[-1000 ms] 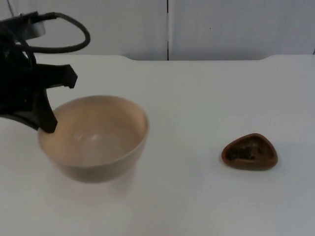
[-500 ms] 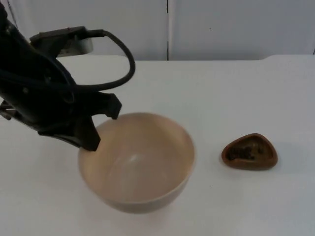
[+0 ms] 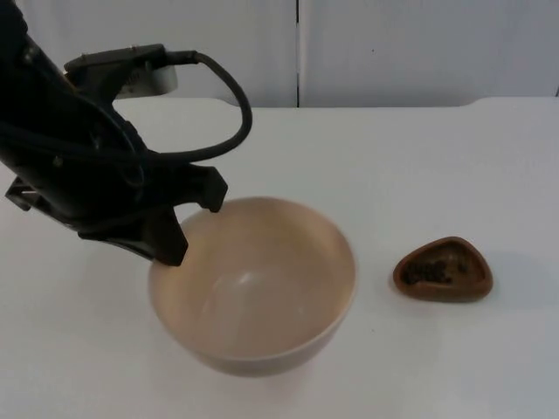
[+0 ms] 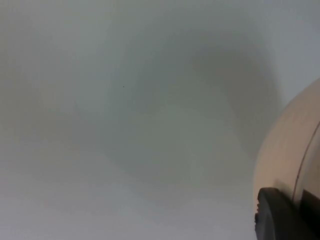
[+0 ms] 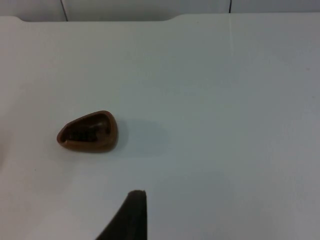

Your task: Pick up the bowl with the left hand and pour the coffee beans from the cup into the bowl with the right hand.

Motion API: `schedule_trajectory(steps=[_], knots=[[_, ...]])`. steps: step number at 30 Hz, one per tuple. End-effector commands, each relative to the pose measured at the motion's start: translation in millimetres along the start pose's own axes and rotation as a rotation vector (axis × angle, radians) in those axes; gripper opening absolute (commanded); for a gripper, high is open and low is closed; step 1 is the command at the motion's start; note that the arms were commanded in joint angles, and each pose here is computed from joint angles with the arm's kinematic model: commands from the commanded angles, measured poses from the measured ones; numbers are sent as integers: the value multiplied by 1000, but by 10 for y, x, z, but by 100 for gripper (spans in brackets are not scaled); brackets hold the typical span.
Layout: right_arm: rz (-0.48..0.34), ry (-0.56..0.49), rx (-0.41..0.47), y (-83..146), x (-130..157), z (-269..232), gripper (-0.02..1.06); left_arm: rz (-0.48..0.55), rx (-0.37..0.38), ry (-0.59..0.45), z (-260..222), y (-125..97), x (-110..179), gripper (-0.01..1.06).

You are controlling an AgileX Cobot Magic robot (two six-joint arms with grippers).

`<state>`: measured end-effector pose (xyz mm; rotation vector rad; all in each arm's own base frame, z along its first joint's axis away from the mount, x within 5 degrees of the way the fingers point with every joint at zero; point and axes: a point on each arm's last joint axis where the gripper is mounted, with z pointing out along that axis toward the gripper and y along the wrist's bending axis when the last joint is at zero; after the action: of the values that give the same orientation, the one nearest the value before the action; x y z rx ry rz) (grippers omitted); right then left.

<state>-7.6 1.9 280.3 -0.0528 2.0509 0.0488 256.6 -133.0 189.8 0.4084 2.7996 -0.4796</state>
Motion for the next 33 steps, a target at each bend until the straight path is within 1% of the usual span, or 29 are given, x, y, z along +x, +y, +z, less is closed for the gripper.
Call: schedule_trajectory(steps=[1, 22, 28, 31, 33], knots=[[0, -8, 2, 2, -2, 1, 105, -20, 18, -13, -25, -37, 1, 0], [0, -8, 2, 2, -2, 1, 105, -17, 15, -15, -25, -35, 0, 0], [-13, -11, 2, 2, -6, -2, 105, -17, 16, -19, -32, -38, -12, 0], [-14, -2, 2, 2, -69, 16, 105, -17, 16, -19, -32, -38, -12, 0], [-13, 4, 1, 2, -184, 35, 105, -17, 16, -19, -32, -38, -12, 0]])
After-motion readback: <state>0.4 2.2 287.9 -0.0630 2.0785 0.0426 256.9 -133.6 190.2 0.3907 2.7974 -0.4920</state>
